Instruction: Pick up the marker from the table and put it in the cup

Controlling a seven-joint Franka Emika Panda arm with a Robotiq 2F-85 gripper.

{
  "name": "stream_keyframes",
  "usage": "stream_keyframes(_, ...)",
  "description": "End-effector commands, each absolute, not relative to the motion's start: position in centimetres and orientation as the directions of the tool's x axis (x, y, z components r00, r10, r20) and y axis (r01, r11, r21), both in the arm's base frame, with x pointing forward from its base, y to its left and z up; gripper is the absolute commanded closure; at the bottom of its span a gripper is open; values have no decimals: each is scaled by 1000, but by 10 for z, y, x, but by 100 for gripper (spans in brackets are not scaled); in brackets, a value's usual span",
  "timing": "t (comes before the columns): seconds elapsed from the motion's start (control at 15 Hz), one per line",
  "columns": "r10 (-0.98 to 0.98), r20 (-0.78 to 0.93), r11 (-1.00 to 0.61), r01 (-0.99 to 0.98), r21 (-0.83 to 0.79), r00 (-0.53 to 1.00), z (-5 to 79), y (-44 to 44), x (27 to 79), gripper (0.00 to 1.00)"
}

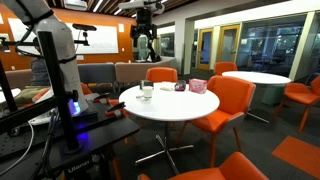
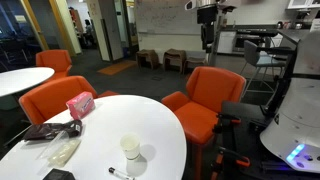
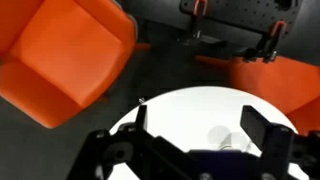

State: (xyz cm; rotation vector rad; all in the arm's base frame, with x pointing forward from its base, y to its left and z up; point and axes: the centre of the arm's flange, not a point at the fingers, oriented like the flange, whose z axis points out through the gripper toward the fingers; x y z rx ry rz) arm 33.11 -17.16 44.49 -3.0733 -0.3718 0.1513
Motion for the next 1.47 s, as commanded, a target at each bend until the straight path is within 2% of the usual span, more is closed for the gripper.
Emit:
stream_keyframes(0.0,240,-92,-970,236,-54,966,445,-172,331,0)
stream_keyframes(0.73,243,-92,-970,239,-52,966,444,-168,332,0)
stream_keyframes(1.4,388,-110,-921,388,-29,915,403,-90,346,0)
